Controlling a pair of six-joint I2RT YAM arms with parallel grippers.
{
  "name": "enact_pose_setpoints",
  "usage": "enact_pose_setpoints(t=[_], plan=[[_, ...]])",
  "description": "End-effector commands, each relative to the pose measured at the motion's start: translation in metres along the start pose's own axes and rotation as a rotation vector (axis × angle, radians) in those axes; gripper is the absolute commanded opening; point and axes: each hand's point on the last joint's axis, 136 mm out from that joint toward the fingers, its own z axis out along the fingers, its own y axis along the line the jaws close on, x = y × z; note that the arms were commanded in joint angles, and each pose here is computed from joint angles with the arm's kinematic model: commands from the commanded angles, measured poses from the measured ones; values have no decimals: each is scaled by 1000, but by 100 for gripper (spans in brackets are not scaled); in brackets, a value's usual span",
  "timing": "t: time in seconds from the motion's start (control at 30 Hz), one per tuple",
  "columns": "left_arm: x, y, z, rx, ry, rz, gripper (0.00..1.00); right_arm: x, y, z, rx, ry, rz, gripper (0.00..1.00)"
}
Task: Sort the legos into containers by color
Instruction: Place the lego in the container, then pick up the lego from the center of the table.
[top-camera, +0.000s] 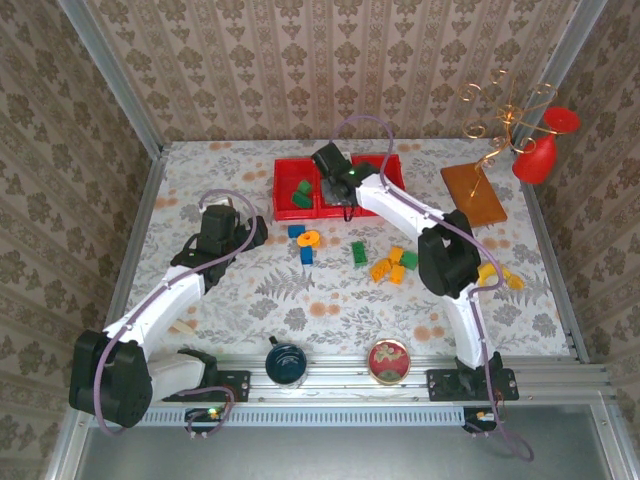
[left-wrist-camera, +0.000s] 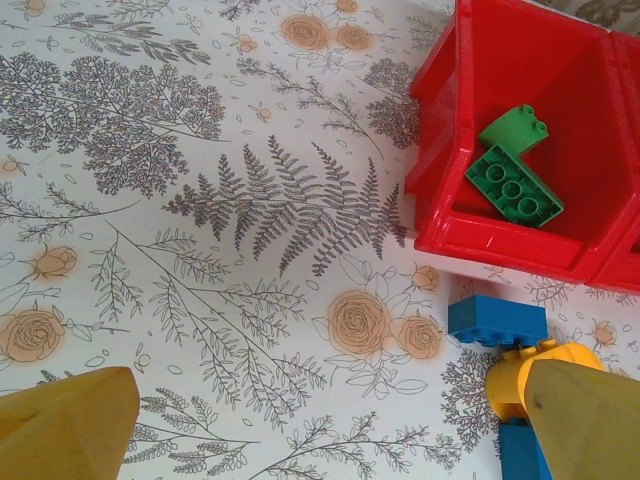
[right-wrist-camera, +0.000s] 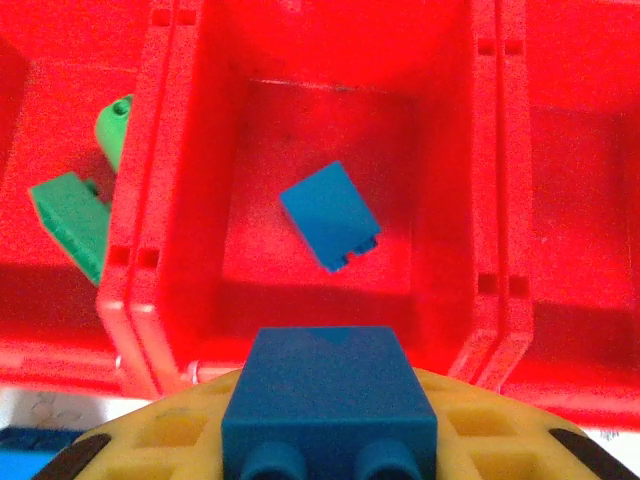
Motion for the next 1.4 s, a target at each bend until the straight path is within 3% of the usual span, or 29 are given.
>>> enact_pose_setpoints(t=[0.0, 0.13, 0.27, 0.4, 0.73, 1.0, 1.37], plan=[[-4, -1, -1, 14, -20, -31, 100, -8, -9, 13, 44, -6, -25, 21], [-6, -2, -2, 17, -22, -30, 100, -17, -11, 19, 40, -16, -23, 25], [-7, -3, -3, 20, -24, -28, 100, -25, -12, 18, 45, -23, -26, 42], [-8, -3, -4, 17, -24, -23, 100, -31, -14, 10, 44, -31, -27, 52], [-11, -3, -6, 15, -33, -20, 100, -33, -23, -37, 15, -45, 24, 56], [-11, -2, -11, 24, -43, -26, 100, 13, -42, -83, 6, -22, 85, 58], [-11, -2, -11, 26, -45, -27, 100, 128, -92, -112, 49, 130, 211, 60]])
